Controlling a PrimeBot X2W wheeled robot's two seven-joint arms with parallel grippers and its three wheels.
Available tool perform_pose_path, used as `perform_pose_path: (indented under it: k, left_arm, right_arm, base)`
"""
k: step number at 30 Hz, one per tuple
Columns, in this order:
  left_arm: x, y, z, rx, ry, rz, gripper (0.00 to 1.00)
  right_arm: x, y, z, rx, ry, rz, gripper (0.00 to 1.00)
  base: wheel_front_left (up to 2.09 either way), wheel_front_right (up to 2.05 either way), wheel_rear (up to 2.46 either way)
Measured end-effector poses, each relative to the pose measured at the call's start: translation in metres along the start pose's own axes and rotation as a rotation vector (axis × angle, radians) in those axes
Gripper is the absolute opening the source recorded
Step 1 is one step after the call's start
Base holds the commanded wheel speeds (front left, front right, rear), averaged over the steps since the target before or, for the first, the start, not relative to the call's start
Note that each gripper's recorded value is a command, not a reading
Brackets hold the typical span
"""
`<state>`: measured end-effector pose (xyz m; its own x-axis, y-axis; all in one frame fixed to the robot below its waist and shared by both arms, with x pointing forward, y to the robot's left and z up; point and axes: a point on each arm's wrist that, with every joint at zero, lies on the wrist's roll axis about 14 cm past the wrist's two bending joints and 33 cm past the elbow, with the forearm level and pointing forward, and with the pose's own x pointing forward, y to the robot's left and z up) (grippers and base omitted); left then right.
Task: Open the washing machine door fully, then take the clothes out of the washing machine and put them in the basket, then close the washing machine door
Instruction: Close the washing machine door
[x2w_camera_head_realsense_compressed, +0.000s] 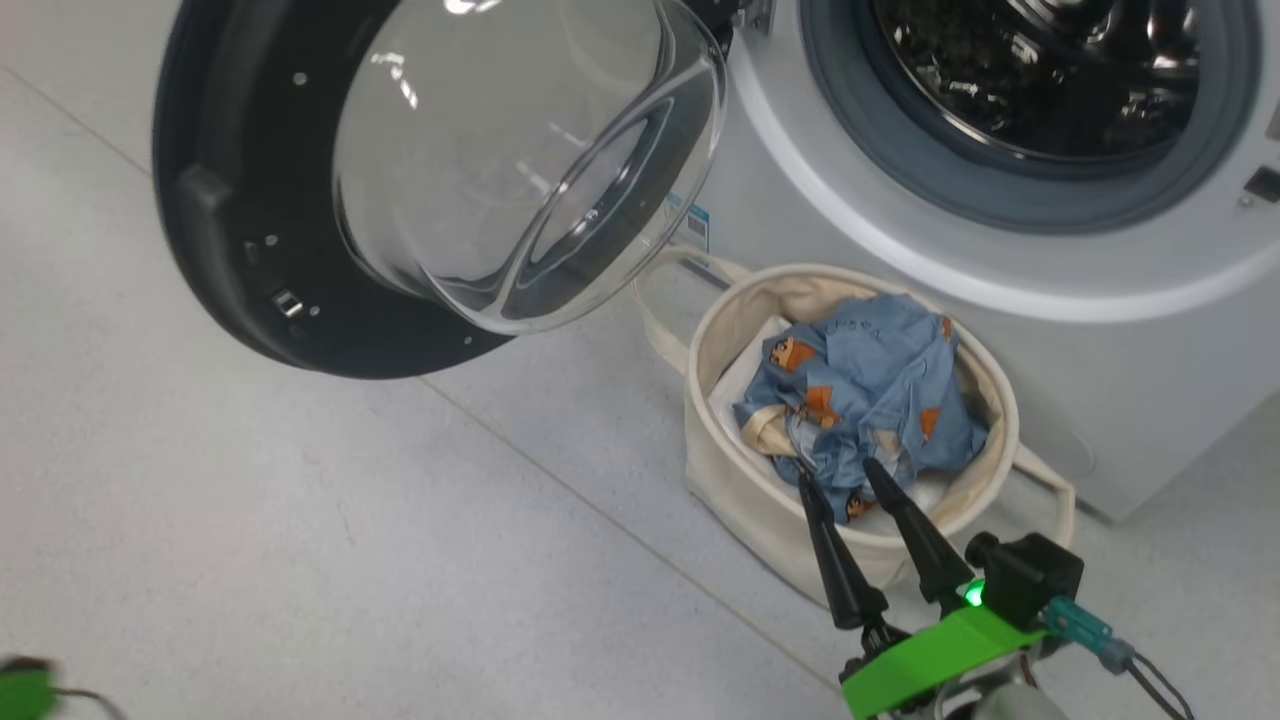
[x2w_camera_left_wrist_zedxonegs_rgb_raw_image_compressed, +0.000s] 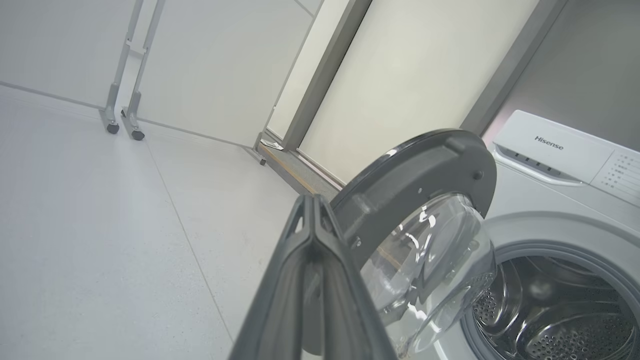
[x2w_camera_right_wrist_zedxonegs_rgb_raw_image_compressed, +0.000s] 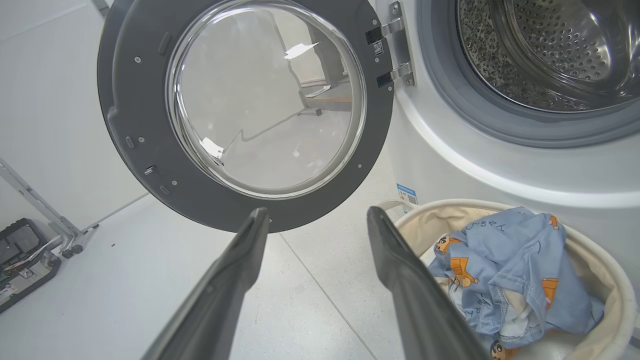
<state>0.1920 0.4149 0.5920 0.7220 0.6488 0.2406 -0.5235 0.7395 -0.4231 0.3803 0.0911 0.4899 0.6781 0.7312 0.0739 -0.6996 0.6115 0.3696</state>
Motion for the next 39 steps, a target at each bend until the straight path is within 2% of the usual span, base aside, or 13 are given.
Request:
perform_pose_path:
  k: [4, 7, 11, 17, 19, 23, 28, 31, 39]
  left_arm:
    - [0.022, 0.019, 0.023, -0.045, -0.026, 0.037, 0.0]
    - [0.048, 0.039, 0.04, -0.163, -0.043, 0.095, 0.0]
    - [0.085, 0.051, 0.055, -0.175, -0.025, 0.128, 0.0]
    - [0.14, 0.054, 0.041, -0.347, 0.071, 0.155, 0.0]
    - [0.157, 0.049, 0.031, -0.406, 0.127, 0.144, 0.0]
    - [0.183, 0.014, -0.019, -0.65, 0.376, 0.069, 0.0]
    - [0.202, 0.002, -0.041, -0.674, 0.472, 0.075, 0.0]
    - [0.208, -0.02, -0.069, -0.751, 0.582, 0.061, 0.0]
    - [0.201, -0.058, -0.107, -0.782, 0.79, -0.007, 0.0]
  right_arm:
    - [0.006, -0.008, -0.001, 0.005, -0.004, -0.009, 1.0]
    - [0.01, -0.017, -0.003, 0.003, -0.004, -0.019, 1.0]
    - [0.012, -0.032, -0.011, -0.007, 0.013, -0.044, 1.0]
    - [0.022, -0.055, -0.006, -0.026, -0.013, -0.075, 1.0]
    - [0.024, -0.064, -0.005, -0.035, -0.02, -0.089, 1.0]
    - [0.012, -0.085, -0.019, -0.071, 0.023, -0.138, 1.0]
    - [-0.002, -0.112, -0.026, -0.089, 0.047, -0.213, 1.0]
    - [-0.009, -0.123, -0.029, -0.089, 0.055, -0.246, 1.0]
    - [-0.018, -0.124, -0.019, -0.084, 0.036, -0.267, 1.0]
  base:
    - [0.0, 0.0, 0.0]
    - [0.0, 0.0, 0.0]
    - [0.0, 0.0, 0.0]
    - [0.0, 0.0, 0.0]
    - [0.0, 0.0, 0.0]
    - [0.0, 0.0, 0.0]
    - [0.0, 0.0, 0.0]
    - [0.0, 0.0, 0.0]
    - [0.0, 0.0, 0.0]
